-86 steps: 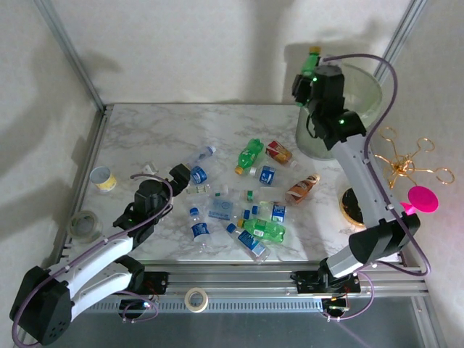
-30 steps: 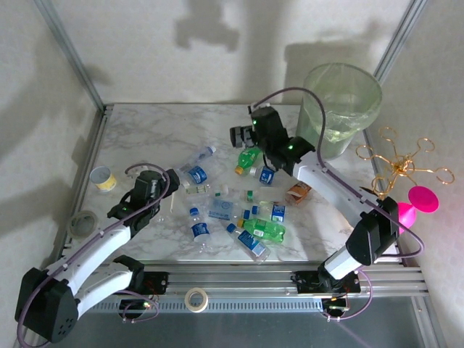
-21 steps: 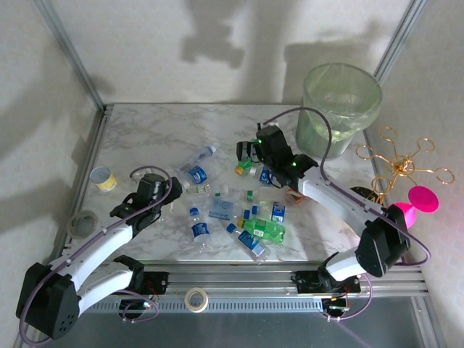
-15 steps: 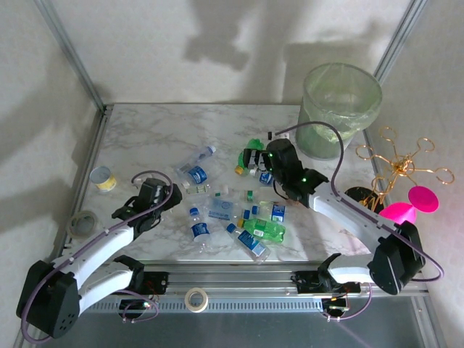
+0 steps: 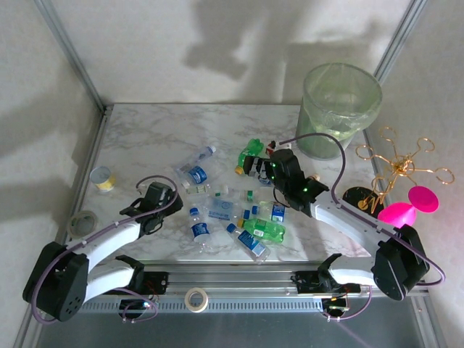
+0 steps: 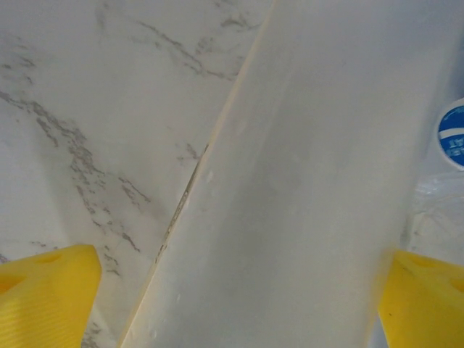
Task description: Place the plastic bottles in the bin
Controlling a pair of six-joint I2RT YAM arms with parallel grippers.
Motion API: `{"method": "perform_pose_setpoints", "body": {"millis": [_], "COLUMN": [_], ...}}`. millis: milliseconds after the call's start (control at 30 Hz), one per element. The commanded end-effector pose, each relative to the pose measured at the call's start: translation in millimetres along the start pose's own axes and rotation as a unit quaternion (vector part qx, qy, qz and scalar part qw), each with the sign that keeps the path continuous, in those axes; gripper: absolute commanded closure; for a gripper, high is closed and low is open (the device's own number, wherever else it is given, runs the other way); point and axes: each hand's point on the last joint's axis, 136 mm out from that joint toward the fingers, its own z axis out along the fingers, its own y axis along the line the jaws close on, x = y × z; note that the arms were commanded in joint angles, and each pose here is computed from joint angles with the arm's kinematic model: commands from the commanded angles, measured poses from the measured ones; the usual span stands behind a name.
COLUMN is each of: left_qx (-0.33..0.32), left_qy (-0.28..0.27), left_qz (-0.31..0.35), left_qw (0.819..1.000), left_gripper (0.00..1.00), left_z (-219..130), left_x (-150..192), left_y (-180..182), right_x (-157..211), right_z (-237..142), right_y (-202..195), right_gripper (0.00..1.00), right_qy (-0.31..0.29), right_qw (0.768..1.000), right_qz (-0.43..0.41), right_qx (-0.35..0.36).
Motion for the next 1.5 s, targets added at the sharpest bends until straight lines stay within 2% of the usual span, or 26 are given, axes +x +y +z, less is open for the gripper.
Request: {"method": "perform_pose_setpoints", "body": {"millis": [0,467,567,667,833,1000,1100,1300,1467], "left_qx": [-0.007,-0.003,0.016,0.064,0.199,0.334,0.374,0.431,0.455], "left_qy": [0.004,-0.028,-0.056,-0.09,-0.153,-0.195,-0.198,-0.186,-0.165], "left_qz": [-0.003,0.002,-0.005,-0.015,-0.035,-0.039,-0.025,0.021,0.048], "left_qw": [1.0,1.0,0.998,0.994,0.967,0.921,0.906,0.883,0.874], "left_gripper": [0.11,0.54,0.6,0.66,0.75,0.9,1.0,1.0,1.0], "left_z": [5.4,-5.0,-16.8,-35.8,-84.3,-129.1,-140.4,-154.8,-156.2], "left_x": [4.6,-9.5,-24.8,-45.7,-83.7,-102.5,-99.1,-77.3,-54.5], "left_y": [5.6,5.8,-1.9,-20.3,-67.0,-113.8,-135.4,-178.6,-203.3], "right_x": [-5.8,-6.8,-7.2,-7.9,-11.6,-17.2,-12.5,-8.1,-6.9], "right_z": [-3.0,-8.2,-11.3,-15.3,-25.5,-33.5,-37.6,-36.0,-33.4], "right_y": [8.3,13.7,18.4,28.9,54.4,81.5,103.3,124.9,131.6], "right_gripper": [0.01,0.01,0.01,0.01,0.01,0.01,0.01,0.01,0.01], "right_qy": [-0.019,-0.023,-0.023,-0.021,-0.021,-0.015,-0.002,0.008,0.012], "right_qw": [0.999,0.998,0.997,0.995,0.985,0.971,0.962,0.954,0.95], "right_qz": [0.021,0.024,0.02,0.015,0.018,0.03,0.027,0.023,0.031], "right_qx": [-0.03,-0.05,-0.065,-0.095,-0.168,-0.238,-0.273,-0.3,-0.31]}}
